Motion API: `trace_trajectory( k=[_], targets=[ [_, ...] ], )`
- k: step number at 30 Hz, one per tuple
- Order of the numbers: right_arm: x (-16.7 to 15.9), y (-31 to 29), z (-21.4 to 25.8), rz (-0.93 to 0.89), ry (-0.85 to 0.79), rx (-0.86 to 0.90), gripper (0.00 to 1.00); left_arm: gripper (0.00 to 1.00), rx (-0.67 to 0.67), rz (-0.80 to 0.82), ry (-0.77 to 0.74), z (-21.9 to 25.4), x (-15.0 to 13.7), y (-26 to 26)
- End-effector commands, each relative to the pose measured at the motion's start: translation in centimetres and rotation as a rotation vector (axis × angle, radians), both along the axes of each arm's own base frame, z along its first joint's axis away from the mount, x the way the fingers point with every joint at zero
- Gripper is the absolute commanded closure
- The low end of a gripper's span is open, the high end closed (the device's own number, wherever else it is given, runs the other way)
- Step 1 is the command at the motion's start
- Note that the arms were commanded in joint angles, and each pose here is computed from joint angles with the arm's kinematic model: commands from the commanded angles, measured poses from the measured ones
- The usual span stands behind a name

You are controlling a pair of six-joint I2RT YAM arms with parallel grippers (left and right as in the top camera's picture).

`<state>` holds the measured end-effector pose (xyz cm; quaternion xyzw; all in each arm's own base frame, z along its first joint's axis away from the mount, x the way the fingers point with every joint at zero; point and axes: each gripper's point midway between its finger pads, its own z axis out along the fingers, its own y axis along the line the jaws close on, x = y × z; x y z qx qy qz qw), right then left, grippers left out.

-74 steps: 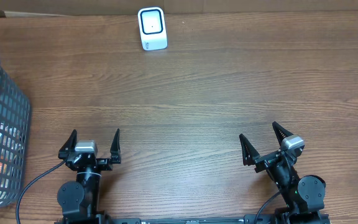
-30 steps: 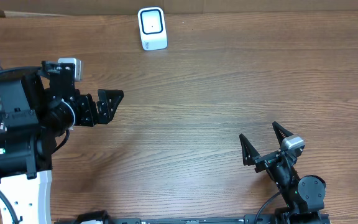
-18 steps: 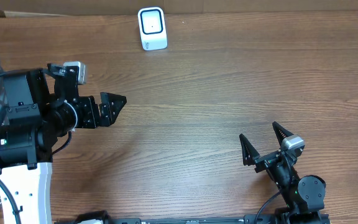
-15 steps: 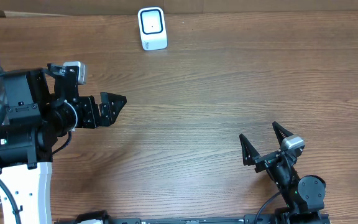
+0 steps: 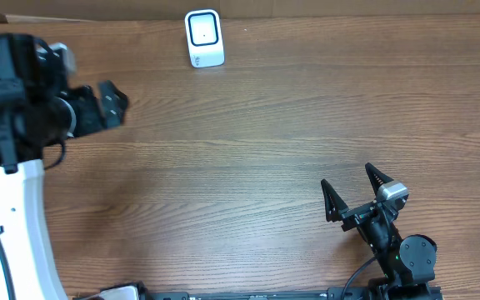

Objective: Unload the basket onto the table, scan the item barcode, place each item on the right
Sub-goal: 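Swing the left gripper left and down into the grey basket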

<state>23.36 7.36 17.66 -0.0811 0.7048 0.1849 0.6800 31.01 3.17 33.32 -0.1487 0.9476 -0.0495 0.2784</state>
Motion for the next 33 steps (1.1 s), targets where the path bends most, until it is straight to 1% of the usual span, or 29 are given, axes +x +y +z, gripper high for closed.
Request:
trace_trajectory(
  k=[1,5,12,15,17,21,25,28,33],
  targets=[
    [0.0,-0.1,-0.1,-0.007,-0.004,0.007,0.00,0.00,0.040,0.250,-0.057,2.9,-0.5,4.6],
    [0.0,-0.1,-0.1,-0.007,-0.004,0.007,0.00,0.00,-0.021,0.500,-0.082,3.7,-2.8,9.6],
    [0.0,-0.1,-0.1,-0.007,-0.003,0.008,0.00,0.00,-0.100,0.837,-0.062,2.8,-8.4,17.0],
    [0.0,-0.1,-0.1,-0.007,-0.004,0.007,0.00,0.00,-0.172,0.976,-0.077,2.4,-10.5,19.3],
    [0.0,-0.1,-0.1,-0.007,-0.004,0.007,0.00,0.00,-0.190,1.042,-0.078,2.1,-11.5,20.4],
    [0.0,-0.1,-0.1,-0.007,-0.004,0.007,0.00,0.00,-0.222,1.142,-0.053,0.7,-12.8,22.2],
    [0.0,-0.1,-0.1,-0.007,-0.004,0.007,0.00,0.00,-0.243,1.197,-0.008,-1.2,-13.1,24.3],
    [0.0,-0.1,-0.1,-0.007,-0.004,0.007,0.00,0.00,-0.215,1.243,0.085,-3.3,-13.9,25.9],
    [0.0,-0.1,-0.1,-0.007,-0.004,0.007,0.00,0.00,-0.205,1.246,0.247,-7.2,-14.2,27.7]
  ],
)
